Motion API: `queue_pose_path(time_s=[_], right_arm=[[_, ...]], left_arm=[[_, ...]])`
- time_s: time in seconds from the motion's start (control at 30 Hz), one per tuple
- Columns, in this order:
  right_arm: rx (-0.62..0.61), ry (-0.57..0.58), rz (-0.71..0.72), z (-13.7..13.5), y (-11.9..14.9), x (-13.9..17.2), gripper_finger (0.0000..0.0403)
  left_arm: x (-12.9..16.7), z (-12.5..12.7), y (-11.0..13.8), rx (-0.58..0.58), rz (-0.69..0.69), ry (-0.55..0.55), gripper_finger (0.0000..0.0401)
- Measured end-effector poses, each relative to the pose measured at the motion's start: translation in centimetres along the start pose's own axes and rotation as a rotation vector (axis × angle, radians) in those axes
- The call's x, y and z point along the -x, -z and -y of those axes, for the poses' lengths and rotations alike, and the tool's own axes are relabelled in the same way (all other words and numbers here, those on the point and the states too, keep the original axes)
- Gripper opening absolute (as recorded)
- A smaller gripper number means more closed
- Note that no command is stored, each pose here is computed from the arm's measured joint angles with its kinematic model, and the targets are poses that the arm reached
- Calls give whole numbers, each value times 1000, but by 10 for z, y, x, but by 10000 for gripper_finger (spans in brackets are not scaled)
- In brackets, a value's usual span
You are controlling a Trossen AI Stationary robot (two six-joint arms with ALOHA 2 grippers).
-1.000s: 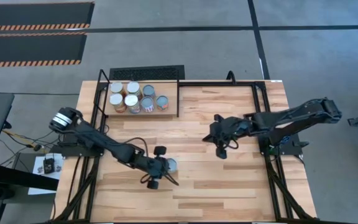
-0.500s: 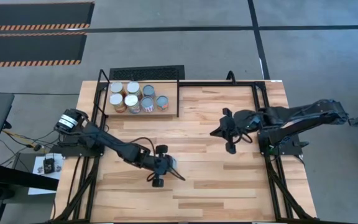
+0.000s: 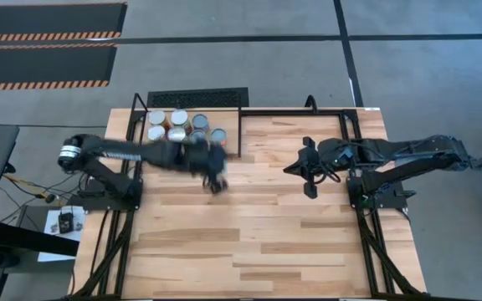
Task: Pick and place cans onto a shelf
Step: Put the small canned green peas on the shelf
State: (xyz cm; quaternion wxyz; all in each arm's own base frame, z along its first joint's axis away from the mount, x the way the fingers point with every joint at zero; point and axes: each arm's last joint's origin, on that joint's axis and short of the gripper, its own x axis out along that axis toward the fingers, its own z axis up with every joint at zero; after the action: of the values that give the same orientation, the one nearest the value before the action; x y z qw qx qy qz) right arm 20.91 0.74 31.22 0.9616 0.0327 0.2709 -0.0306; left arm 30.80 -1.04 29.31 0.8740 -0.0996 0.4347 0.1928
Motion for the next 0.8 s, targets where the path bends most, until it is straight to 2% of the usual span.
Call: queue_pose_path(time_s=[0.13,0.27,0.37,0.47,0.63,0.8], right_arm=[[-17,33,10,7,-1,-1,11],[-48,92,35,15,-4,-1,12],[-86,135,44,22,-5,-1,11],[-122,176,49,28,-5,0,11],[-157,242,56,36,-5,0,12],[-176,273,59,44,-5,1,12]], left_arm=[[23,-58,-41,167,22,-74,0],[34,-115,-71,201,105,-147,0],[27,-156,-86,217,114,-182,0],[7,-187,-91,212,82,-200,0],[-34,-215,-91,222,25,-152,0],[-63,-222,-89,205,-22,-134,0]])
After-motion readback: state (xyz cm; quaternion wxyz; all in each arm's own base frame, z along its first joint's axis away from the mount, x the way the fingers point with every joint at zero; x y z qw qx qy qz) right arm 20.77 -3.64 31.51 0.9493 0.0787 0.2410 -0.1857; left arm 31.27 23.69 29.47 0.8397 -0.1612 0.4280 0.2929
